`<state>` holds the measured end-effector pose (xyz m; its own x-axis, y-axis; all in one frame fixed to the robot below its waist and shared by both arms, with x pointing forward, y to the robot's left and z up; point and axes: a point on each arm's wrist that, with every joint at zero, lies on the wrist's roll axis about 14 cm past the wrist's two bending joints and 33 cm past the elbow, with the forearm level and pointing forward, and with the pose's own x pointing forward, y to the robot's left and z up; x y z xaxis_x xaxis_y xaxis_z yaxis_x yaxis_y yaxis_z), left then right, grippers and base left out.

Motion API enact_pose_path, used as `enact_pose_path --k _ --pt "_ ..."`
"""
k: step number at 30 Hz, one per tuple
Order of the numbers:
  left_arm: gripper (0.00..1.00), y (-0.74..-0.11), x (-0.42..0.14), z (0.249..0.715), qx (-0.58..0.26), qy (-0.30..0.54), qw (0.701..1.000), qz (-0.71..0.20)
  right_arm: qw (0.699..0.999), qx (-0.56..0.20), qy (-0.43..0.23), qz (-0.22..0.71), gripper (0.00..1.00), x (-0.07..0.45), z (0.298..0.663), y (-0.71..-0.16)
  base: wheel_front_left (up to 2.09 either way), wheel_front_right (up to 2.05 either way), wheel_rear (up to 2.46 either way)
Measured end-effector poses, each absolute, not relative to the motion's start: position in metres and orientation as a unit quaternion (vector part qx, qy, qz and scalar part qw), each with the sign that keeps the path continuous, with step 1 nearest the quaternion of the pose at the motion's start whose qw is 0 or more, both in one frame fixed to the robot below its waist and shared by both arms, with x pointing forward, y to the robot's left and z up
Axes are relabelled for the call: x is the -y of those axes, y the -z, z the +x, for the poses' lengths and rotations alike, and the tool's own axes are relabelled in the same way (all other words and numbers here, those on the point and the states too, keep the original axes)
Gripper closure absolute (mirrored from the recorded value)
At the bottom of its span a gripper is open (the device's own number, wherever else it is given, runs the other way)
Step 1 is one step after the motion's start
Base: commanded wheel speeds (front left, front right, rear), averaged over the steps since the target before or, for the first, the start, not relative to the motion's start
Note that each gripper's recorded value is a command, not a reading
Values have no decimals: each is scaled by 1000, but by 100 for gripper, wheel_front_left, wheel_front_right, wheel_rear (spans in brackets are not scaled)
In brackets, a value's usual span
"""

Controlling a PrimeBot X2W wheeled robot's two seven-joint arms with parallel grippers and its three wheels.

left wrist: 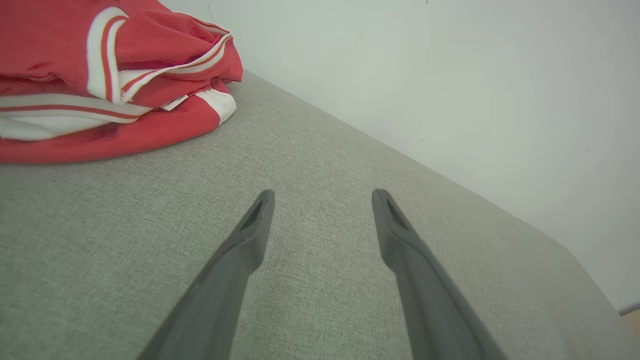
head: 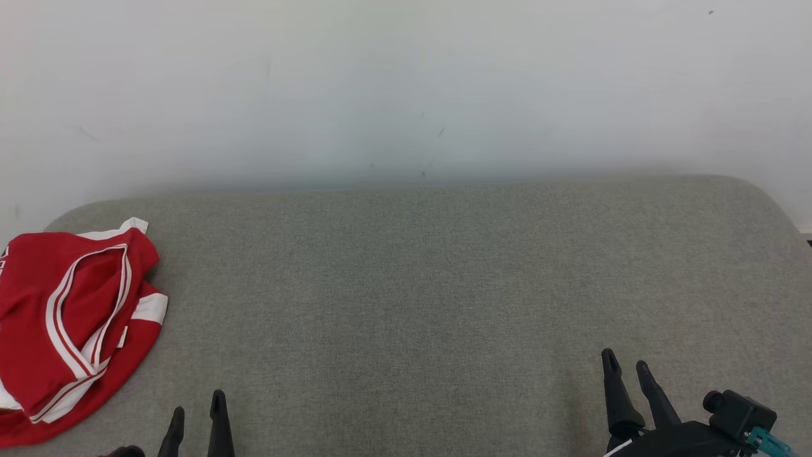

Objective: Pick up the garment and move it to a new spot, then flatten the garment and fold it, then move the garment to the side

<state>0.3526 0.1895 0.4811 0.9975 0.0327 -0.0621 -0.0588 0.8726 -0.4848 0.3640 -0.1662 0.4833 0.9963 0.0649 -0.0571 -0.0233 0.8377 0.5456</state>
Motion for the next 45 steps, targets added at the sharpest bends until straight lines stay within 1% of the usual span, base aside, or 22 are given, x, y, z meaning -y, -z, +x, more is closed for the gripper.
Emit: enact_pose_path --k 11,25,40,45 --pt "0 -486 -187 351 -15 -11 983 -182 972 -30 -33 229 0 164 362 -486 0 0 0" --pt "0 -484 -184 348 -12 2 993 -117 983 -22 -48 174 0 158 360 -488 0 0 0" --pt "0 -487 -181 345 1 13 997 -72 991 -18 -61 122 0 153 357 -488 0 0 0" --pt "0 -492 -187 345 13 1 997 -81 993 -16 -65 101 0 151 357 -488 0 0 0"
